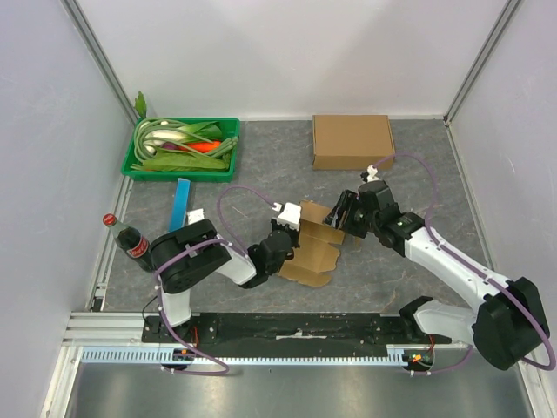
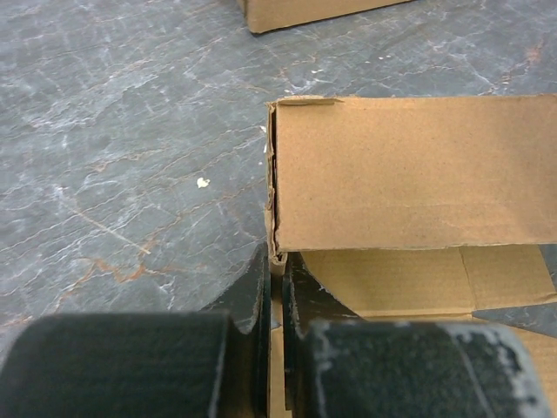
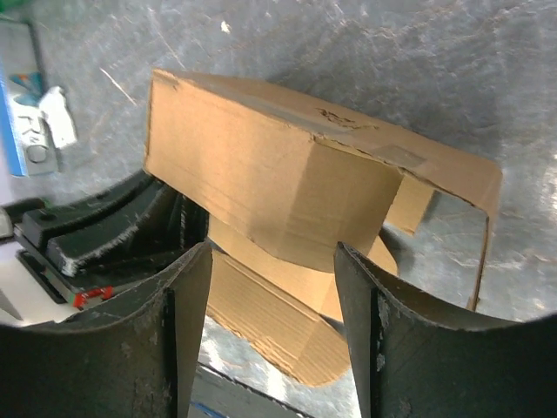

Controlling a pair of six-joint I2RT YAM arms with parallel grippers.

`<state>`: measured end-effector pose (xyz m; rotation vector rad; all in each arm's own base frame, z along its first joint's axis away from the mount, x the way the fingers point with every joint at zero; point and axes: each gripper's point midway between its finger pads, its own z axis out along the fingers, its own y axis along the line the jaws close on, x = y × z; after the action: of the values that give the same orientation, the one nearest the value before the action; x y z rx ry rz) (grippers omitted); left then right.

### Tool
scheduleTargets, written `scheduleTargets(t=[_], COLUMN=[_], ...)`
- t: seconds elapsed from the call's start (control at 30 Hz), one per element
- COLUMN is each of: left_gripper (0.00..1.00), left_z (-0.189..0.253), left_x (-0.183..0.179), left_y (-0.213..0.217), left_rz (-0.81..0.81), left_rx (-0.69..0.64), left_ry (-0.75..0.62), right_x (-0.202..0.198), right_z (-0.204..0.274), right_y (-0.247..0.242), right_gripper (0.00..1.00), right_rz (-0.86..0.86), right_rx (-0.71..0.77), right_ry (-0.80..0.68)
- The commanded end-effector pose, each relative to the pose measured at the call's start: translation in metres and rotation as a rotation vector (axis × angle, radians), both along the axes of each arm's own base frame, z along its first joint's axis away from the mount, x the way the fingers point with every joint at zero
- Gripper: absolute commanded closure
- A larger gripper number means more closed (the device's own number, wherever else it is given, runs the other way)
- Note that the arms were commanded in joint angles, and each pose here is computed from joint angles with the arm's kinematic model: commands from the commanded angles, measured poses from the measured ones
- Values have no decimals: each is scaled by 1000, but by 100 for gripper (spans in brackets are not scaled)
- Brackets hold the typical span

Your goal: Fold the paper box

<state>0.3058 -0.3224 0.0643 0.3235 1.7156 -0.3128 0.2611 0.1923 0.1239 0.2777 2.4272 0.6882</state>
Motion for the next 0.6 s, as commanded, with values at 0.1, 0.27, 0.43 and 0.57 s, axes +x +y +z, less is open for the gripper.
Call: scheduleTargets(t=[0.1,0.27,0.43,0.57], left_gripper=[98,98,98,98], left_z=[18,22,25,27], left_x=[-4,-8,-11,-10], left_y=[21,26,32,41], left_rz=[86,94,128,194], left_rx=[12,-7,-33,-48], left_ry=[-54,-52,-15,19], right_x=[40,40,47,47], right_z=[43,30,46,34], right_y=[41,62,58,48], right_gripper=[39,44,100,85], right_rz=[-42,-18,-41,14], right_rx=[346,512,590,492], right_ry=[-213,-160,-232,-225])
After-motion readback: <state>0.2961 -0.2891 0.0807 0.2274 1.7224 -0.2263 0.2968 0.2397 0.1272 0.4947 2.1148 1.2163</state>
